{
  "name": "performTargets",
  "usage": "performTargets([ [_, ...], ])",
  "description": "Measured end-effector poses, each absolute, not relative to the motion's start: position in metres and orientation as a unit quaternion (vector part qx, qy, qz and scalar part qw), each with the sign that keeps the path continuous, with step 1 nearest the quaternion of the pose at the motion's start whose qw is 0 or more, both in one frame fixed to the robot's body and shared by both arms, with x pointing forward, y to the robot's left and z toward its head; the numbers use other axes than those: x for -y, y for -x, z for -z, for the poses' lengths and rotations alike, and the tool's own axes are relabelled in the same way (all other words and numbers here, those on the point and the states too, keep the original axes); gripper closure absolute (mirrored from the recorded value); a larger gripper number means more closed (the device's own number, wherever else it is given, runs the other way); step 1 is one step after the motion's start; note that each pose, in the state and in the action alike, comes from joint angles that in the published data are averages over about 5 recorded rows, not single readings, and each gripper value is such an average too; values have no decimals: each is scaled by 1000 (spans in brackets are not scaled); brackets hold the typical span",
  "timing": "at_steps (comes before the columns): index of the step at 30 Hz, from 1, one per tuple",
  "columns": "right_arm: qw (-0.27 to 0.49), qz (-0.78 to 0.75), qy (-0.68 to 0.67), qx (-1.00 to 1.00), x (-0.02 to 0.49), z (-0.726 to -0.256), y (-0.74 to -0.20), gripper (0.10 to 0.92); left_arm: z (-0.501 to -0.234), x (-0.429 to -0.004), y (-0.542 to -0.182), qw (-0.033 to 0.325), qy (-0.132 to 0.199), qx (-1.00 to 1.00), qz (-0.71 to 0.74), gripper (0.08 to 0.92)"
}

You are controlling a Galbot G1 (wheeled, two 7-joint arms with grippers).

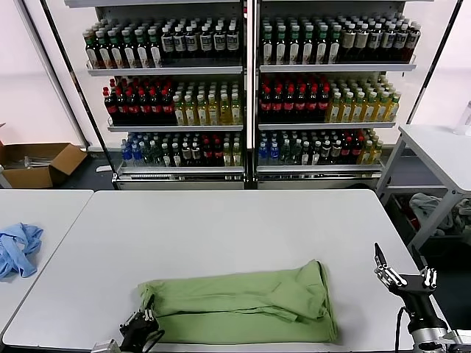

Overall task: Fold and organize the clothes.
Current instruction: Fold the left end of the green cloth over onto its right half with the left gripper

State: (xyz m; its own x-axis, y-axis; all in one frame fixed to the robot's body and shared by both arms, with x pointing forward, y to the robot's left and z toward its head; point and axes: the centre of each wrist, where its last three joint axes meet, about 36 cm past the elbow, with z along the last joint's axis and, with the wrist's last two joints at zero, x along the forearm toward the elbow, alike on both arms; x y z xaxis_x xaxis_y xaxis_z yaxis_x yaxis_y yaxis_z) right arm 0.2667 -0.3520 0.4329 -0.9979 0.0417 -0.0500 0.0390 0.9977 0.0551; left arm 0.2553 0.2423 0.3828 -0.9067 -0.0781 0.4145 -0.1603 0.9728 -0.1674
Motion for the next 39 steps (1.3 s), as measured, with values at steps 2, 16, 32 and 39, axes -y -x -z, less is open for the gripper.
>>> performTargets([
  [2, 27, -27, -18, -999, 351, -434, -268, 200, -389, -247, -260, 197, -69, 973, -95, 894],
  [16, 37, -24, -12, -999, 349, -437, -275, 200, -468, -330, -285, 132, -205, 969, -39, 894],
  [32, 44, -22, -12, -999, 341, -439, -272, 200, -496, -279, -271, 106, -136, 985, -18, 894],
  [39, 44, -21, -13, -999, 339, -439, -271, 200, -479, -237, -276, 124, -76, 989, -13, 894],
])
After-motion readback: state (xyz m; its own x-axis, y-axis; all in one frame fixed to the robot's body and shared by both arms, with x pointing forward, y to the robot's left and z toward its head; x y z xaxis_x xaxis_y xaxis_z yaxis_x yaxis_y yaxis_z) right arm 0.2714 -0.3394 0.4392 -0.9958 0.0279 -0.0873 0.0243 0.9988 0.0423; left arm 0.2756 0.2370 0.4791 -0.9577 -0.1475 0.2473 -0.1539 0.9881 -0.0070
